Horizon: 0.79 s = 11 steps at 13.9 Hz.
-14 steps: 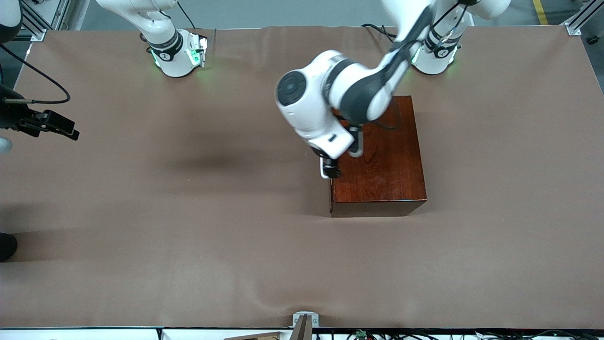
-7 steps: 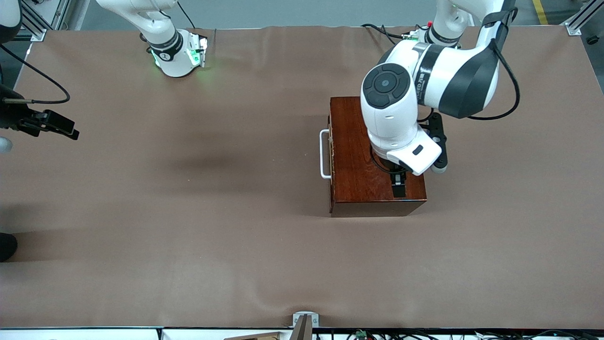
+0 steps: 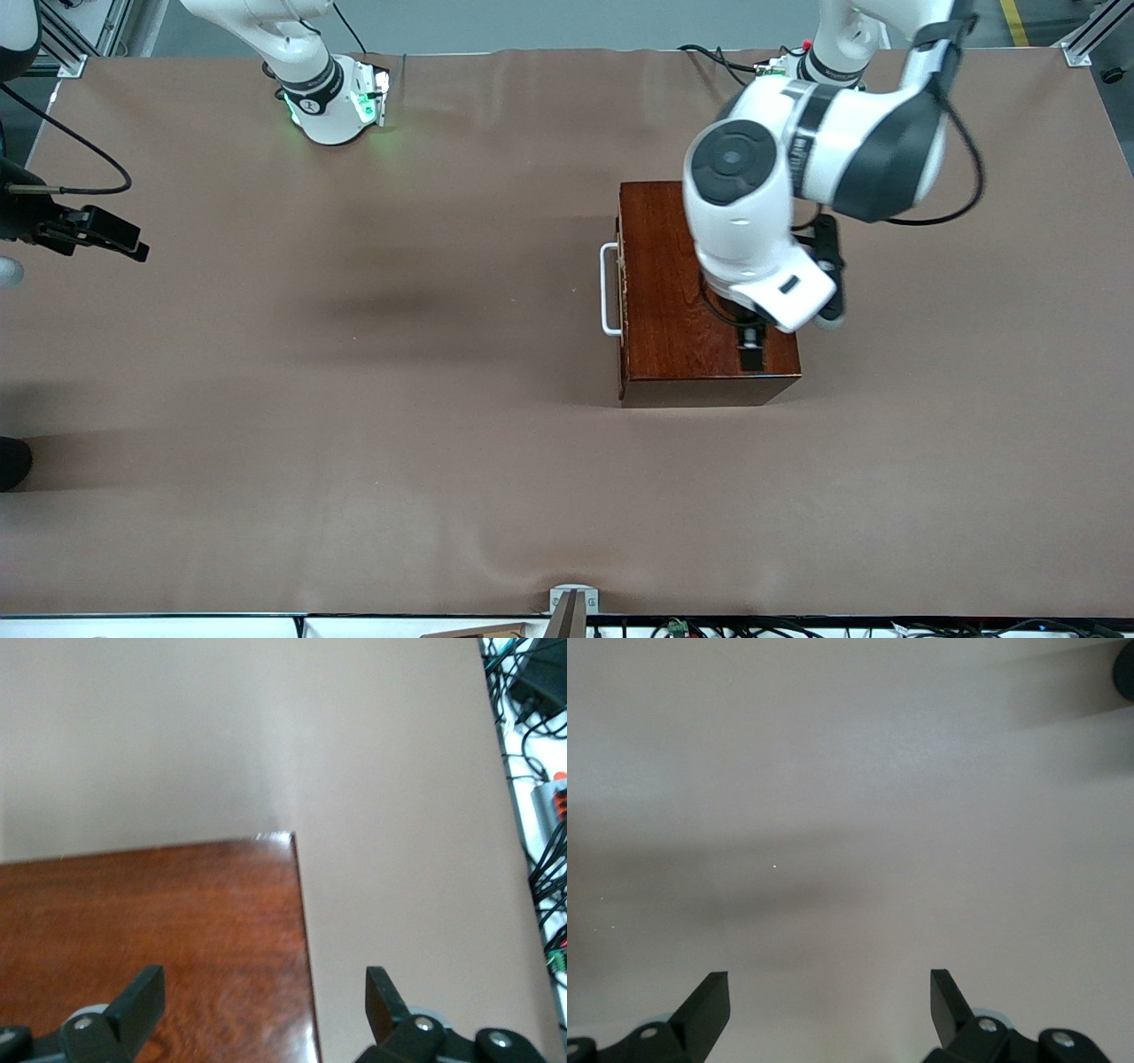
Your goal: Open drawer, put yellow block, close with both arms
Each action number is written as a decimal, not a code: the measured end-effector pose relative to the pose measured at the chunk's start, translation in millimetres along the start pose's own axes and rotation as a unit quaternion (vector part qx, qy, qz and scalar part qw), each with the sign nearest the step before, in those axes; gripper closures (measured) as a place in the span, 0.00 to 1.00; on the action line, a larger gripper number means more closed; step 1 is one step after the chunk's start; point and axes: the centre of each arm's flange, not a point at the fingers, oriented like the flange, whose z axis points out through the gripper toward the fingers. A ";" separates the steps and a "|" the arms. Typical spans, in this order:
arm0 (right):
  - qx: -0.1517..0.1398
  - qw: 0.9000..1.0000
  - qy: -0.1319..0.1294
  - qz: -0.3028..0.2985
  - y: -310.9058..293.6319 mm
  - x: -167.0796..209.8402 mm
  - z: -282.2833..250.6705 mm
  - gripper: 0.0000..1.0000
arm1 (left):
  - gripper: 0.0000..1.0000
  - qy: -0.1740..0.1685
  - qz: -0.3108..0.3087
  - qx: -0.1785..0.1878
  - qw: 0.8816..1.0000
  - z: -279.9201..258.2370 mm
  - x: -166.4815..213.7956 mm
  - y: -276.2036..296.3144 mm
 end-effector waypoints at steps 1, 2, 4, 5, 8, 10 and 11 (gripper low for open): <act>0.000 1.000 0.000 0.000 -0.1 0.0 0.0 0.00 | 0.00 -0.003 0.003 0.000 1.000 -1.6 19.9 5.1; 0.000 1.000 0.000 0.000 0.0 0.0 0.0 0.00 | 0.00 -0.009 0.008 0.000 1.000 -3.4 40.4 9.6; 0.000 1.000 0.000 0.000 0.0 0.0 0.0 0.00 | 0.00 -0.026 0.022 0.001 0.999 -6.3 83.5 16.8; 0.000 1.000 0.000 0.000 0.0 -0.1 0.1 0.00 | 0.00 -0.039 0.033 0.002 0.999 -7.6 107.4 19.7; 0.000 1.000 -0.002 0.000 0.1 -0.1 1.2 0.00 | 0.00 -0.089 0.088 -0.003 0.992 -9.4 193.5 22.6; 0.000 1.000 -0.003 0.000 0.1 -0.2 2.5 0.00 | 0.00 -0.102 0.122 -0.007 0.987 -5.1 238.2 18.2; 0.000 1.000 -0.004 0.000 0.2 -0.2 3.2 0.00 | 0.00 -0.107 0.147 -0.007 0.983 -2.1 251.8 14.6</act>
